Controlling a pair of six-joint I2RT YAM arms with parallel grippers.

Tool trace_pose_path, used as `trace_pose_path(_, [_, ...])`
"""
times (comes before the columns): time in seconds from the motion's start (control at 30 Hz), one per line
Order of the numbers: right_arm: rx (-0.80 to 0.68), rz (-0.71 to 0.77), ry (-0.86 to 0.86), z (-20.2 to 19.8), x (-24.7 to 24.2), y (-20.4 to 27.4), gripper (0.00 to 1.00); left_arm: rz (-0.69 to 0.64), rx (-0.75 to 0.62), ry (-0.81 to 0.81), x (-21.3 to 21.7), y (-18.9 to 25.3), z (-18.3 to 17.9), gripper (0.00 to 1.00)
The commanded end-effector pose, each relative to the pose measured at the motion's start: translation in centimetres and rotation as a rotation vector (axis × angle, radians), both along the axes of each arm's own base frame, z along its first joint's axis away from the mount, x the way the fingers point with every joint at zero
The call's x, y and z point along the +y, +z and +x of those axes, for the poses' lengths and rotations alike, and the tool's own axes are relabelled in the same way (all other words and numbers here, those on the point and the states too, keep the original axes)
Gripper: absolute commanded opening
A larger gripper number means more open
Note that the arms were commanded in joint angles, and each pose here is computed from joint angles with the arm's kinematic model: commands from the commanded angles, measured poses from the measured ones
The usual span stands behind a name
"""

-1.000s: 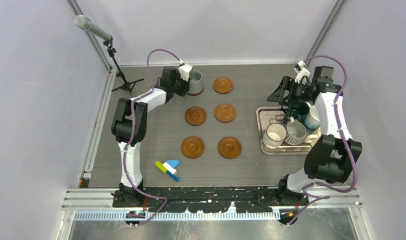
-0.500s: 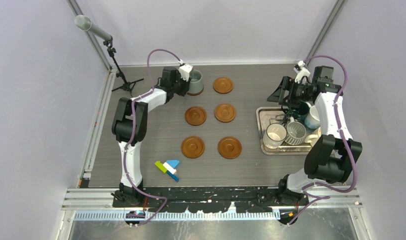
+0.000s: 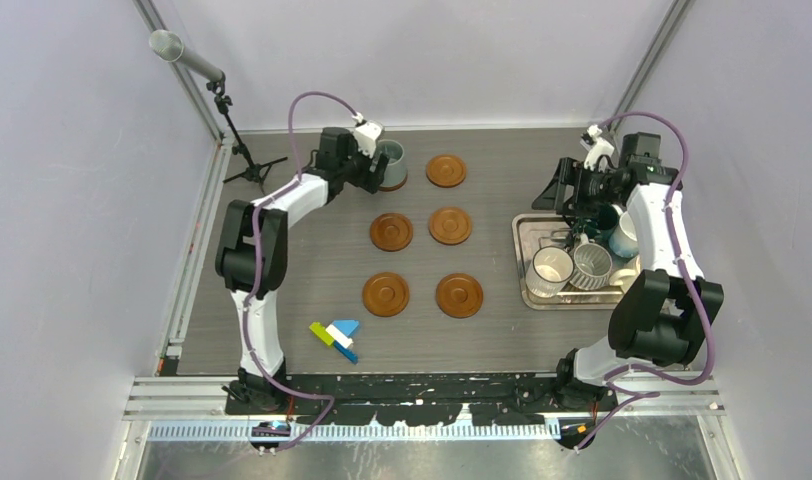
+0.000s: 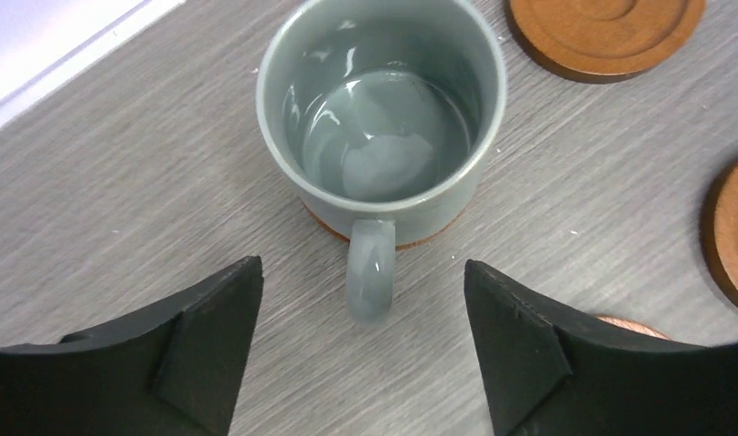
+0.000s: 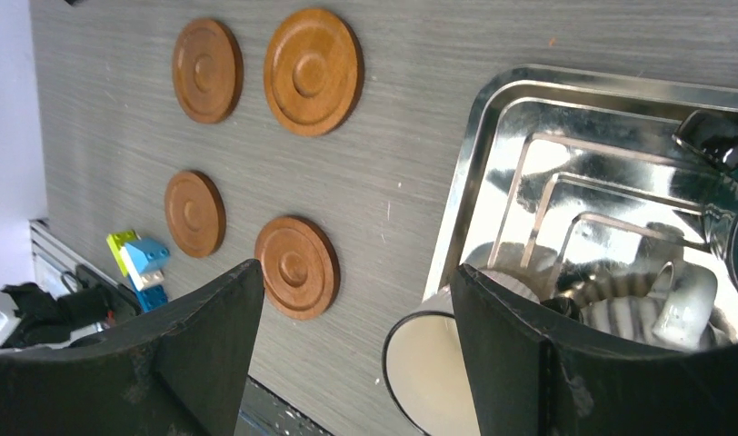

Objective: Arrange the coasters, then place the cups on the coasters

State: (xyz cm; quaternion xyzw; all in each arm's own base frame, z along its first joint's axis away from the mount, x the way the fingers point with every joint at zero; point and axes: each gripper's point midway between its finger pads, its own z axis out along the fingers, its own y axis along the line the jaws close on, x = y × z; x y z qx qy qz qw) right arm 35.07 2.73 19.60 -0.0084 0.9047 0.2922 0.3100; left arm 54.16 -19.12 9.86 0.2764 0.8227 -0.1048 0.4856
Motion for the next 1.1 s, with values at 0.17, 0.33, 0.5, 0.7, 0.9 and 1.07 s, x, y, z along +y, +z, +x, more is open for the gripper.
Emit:
trace_pose_path(0.17, [0.017,-0.264,0.118,-2.4,-1.1,0.4,0.80,0.031,-0.020,-0.138,0.6,11.0,-5.2,0.94])
trace_pose_path(0.33, [0.126,-0.375,0.096,-4.5,-3.1,-1.1,0.79,-0.032,0.033,-0.195,-0.1,12.3,-9.1,0.99])
trace_pose_path(0.5, [0.198,-0.430,-0.045,-5.4,-4.7,-2.5,0.78,-0.071,0.066,-0.217,-0.9,11.5,-12.0,1.00])
trace_pose_path(0.7, [0.148,-0.413,-0.140,-2.3,-5.3,-2.0,0.76,-0.123,0.079,-0.229,-1.5,11.4,-13.9,1.00])
trace_pose_path(0.9, [0.196,-0.393,-0.266,-0.6,-6.0,-2.7,0.72,-0.162,0.076,-0.220,-1.6,12.3,-15.1,1.00])
trace_pose_path(1.07, [0.248,-0.404,-0.304,-1.6,-6.0,-4.2,0.72,-0.186,0.062,-0.222,-1.6,12.8,-15.7,1.00])
